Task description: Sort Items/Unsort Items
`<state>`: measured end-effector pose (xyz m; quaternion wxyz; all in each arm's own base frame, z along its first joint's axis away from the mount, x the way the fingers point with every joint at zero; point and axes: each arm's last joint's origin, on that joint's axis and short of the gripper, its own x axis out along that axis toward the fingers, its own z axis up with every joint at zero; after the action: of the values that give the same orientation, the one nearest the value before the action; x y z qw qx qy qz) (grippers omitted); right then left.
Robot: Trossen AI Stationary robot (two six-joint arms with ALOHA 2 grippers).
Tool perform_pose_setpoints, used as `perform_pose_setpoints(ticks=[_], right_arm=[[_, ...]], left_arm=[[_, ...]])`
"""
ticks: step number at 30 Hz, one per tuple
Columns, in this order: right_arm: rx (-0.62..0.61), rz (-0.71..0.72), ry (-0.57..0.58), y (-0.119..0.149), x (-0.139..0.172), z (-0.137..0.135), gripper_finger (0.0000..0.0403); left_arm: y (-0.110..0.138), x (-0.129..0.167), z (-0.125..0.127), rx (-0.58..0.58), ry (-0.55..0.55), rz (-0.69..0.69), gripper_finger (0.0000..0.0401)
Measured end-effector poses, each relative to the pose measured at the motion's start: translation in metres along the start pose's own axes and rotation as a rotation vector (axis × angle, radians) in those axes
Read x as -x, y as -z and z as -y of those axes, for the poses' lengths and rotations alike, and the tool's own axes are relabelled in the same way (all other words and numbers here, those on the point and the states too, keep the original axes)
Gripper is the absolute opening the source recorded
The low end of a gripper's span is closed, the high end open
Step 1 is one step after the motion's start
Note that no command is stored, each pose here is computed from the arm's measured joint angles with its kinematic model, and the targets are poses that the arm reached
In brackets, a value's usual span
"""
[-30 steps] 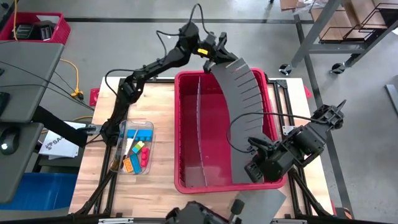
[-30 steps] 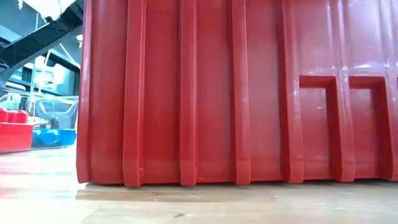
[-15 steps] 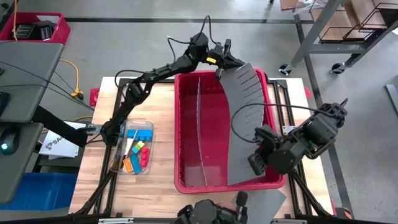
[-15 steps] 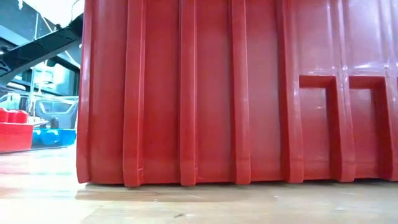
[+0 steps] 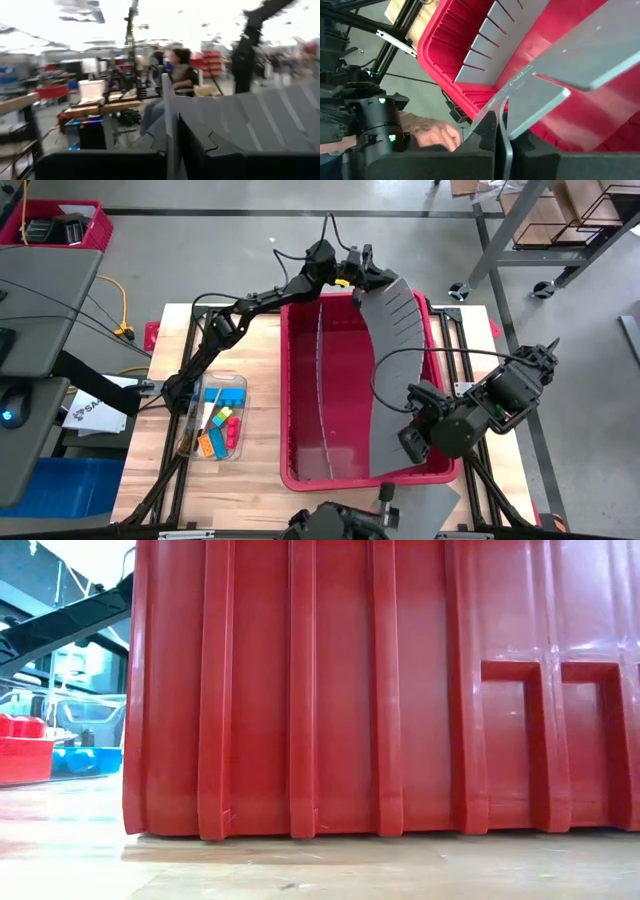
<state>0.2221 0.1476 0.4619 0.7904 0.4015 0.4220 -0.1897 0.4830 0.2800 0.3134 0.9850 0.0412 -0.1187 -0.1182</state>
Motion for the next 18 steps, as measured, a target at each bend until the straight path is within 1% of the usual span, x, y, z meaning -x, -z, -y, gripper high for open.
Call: perform_pose_setpoints(ticks=[4, 6, 10, 12, 15, 18], right_arm=[[0.011, 0.024, 0.003, -0.001, 0.0, 0.0, 0.0], [0.009, 0.03, 0.001, -0.001, 0.0, 0.0, 0.0], [0.009, 0.029, 0.002, -0.001, 0.0, 0.0, 0.0], [0.009, 0.029, 0.002, -0.001, 0.0, 0.0, 0.0], [0.011, 0.025, 0.005, -0.001, -0.001, 0.0, 0.0], [0.008, 0.022, 0.005, -0.001, -0.001, 0.0, 0.0]], left_arm=[[0.002, 0.005, -0.007, 0.144, -0.1, -0.016, 0.0068], [0.003, 0.005, -0.009, 0.18, -0.127, -0.026, 0.0098], [-0.003, 0.006, -0.008, 0.18, -0.149, -0.007, 0.0163], [-0.009, 0.007, -0.008, 0.153, -0.15, 0.001, 0.019], [-0.01, 0.007, -0.008, 0.133, -0.151, -0.005, 0.0219], [-0.003, 0.007, -0.008, 0.102, -0.156, -0.069, 0.0233]])
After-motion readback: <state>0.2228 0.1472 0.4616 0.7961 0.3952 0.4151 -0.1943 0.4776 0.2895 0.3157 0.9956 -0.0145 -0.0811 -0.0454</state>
